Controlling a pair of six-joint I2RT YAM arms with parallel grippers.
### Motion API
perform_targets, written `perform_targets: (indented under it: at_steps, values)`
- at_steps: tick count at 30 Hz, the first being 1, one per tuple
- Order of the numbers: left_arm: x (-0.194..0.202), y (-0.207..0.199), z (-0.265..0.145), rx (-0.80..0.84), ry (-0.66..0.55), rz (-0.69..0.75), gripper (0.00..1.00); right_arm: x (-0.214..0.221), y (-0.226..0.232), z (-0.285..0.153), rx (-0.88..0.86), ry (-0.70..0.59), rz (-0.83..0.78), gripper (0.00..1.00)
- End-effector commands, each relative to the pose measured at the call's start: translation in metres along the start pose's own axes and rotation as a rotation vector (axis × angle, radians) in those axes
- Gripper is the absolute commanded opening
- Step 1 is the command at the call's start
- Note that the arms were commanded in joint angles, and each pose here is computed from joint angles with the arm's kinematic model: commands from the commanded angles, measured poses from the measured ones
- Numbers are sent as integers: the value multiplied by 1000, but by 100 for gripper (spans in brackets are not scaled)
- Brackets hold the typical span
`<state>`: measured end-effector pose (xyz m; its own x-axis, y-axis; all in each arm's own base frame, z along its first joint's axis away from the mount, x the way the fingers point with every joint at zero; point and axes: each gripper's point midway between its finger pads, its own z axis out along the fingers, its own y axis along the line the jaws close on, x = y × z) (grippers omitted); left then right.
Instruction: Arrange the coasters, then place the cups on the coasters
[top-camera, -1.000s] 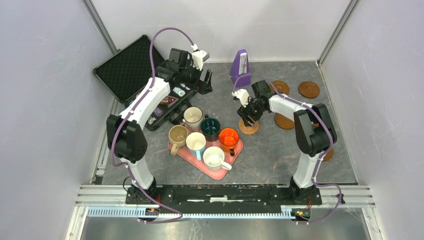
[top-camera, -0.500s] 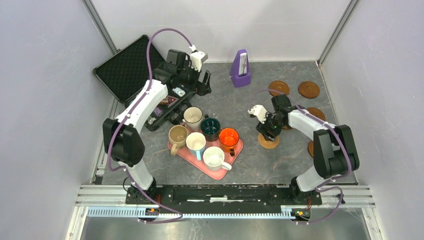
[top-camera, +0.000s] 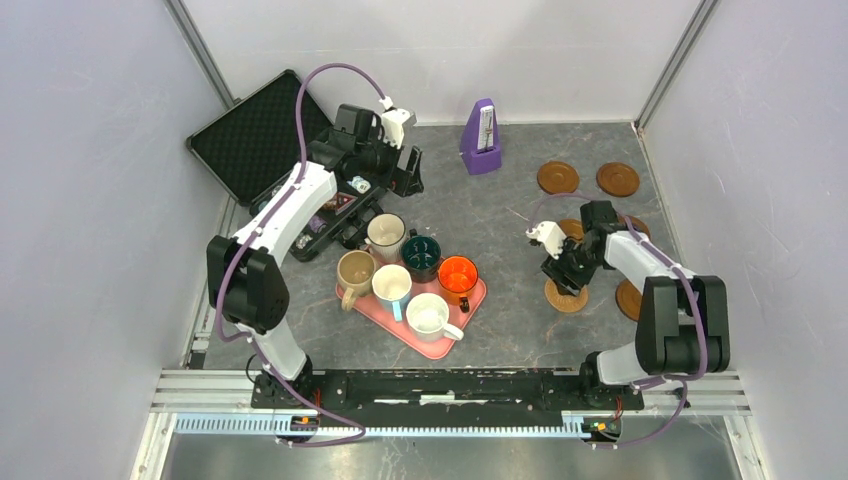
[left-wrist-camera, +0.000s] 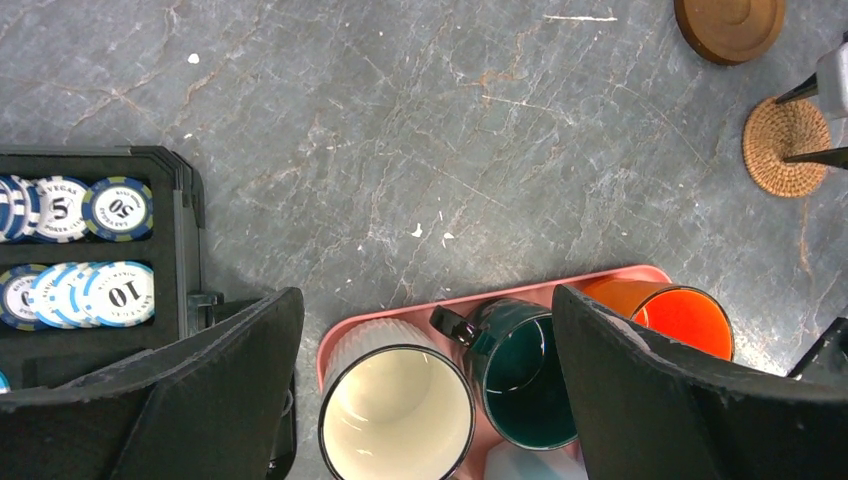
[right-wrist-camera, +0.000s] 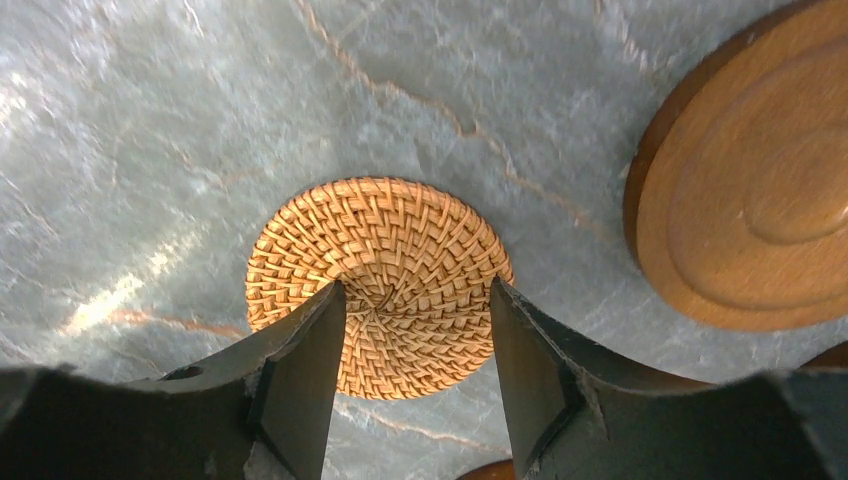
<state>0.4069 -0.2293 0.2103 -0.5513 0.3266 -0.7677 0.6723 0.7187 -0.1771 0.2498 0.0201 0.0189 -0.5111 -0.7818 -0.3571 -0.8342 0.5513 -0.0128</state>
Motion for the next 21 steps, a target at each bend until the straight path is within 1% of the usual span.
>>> perform_targets:
  at_steps: [1,8,13,16,21]
  values:
    - [-15,-12,-18,20,-71,-26,100,51,32,-5,-107,156,34,60]
    - [-9,-12,-19,13,-70,-25,100,64,31,-13,-93,181,47,60]
    - [-7,-11,-19,10,-68,-21,100,58,19,-19,-61,166,64,61]
    - [-7,-12,-19,16,-67,-13,100,40,9,-27,-50,114,78,65]
    - [-8,-14,-26,20,-64,13,100,-18,-17,-55,-16,-71,80,74]
